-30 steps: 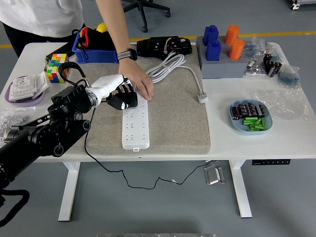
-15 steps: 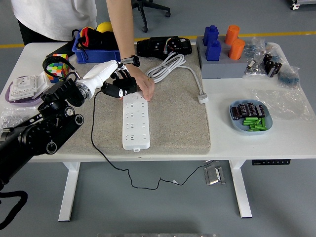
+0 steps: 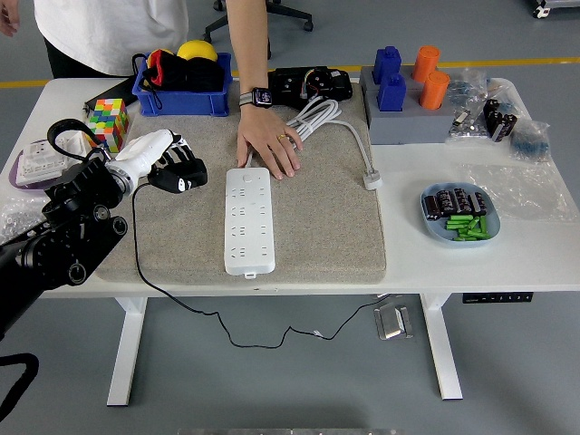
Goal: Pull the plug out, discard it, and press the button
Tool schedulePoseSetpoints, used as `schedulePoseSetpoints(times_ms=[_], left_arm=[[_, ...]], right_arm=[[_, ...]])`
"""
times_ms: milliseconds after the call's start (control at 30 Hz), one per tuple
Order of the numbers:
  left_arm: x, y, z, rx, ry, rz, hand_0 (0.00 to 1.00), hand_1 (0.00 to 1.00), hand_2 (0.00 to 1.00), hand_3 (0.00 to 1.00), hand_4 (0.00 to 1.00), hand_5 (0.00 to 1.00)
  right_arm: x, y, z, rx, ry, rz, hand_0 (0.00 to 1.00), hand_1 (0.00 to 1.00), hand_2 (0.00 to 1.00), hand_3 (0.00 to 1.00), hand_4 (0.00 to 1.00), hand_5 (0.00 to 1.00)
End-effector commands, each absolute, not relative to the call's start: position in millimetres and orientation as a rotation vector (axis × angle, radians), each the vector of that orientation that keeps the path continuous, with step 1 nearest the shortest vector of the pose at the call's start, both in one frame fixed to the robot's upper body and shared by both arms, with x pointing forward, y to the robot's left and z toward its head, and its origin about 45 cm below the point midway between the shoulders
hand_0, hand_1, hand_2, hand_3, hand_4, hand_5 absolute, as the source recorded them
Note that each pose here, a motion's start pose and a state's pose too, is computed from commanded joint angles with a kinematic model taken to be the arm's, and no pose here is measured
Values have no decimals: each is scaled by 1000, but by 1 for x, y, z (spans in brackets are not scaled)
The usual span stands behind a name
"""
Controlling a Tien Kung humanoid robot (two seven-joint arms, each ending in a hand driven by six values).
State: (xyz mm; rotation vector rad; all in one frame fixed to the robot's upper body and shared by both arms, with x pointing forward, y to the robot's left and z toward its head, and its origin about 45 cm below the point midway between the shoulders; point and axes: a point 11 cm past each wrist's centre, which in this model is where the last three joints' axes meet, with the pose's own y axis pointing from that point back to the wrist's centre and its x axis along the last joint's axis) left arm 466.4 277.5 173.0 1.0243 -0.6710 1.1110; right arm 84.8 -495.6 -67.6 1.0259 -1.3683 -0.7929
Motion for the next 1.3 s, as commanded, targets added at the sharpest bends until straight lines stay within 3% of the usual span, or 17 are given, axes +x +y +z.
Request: schedulePoseSetpoints(times_ms=[100, 133, 300, 333, 500, 533, 900, 933, 1100, 1133, 1300], left_arm=[[465, 276, 170, 1029, -660, 1100, 631, 516, 516, 588, 666, 2], [465, 275, 169, 1035, -652, 1094, 720, 711, 664, 713, 824, 2], [464, 276, 167, 1067, -625, 1085, 720, 711, 664, 713, 824, 2], [464, 277, 166, 1077, -613, 1082, 883, 944, 927, 944, 998, 119], [464, 277, 166, 1108, -585, 1068, 883, 944, 927, 944, 998, 119], [464, 277, 166, 1109, -586, 1067, 980, 998, 998, 998, 998, 228], [472, 237, 212, 862, -753, 1103, 976, 998, 998, 998, 998, 275], [472, 233, 215, 846, -763, 1098, 881, 895, 875, 944, 885, 415], [473, 210, 215, 826, -776, 1033, 881, 895, 875, 944, 885, 415], [472, 206, 213, 838, -769, 1014, 779, 694, 658, 901, 784, 192], [473, 196, 199, 893, -728, 962, 779, 694, 658, 901, 784, 192]], right_arm=[[85, -496, -67, 1026, -1369, -791, 767, 729, 724, 713, 883, 658], [85, -496, -67, 1026, -1369, -791, 767, 729, 724, 713, 883, 658], [83, -496, -68, 1023, -1365, -795, 767, 729, 724, 713, 883, 658], [82, -496, -68, 1022, -1363, -795, 767, 729, 724, 713, 883, 658], [82, -496, -68, 1021, -1364, -796, 767, 729, 724, 713, 883, 658], [82, -496, -68, 1022, -1364, -796, 767, 729, 724, 713, 883, 658], [83, -496, -68, 1023, -1365, -794, 767, 729, 724, 713, 883, 658], [84, -496, -68, 1024, -1365, -794, 767, 729, 724, 713, 883, 658], [86, -496, -67, 1029, -1364, -789, 767, 729, 724, 713, 883, 658], [86, -496, -67, 1029, -1363, -787, 767, 729, 724, 713, 883, 658], [87, -498, -66, 1026, -1363, -782, 767, 729, 724, 713, 883, 658]])
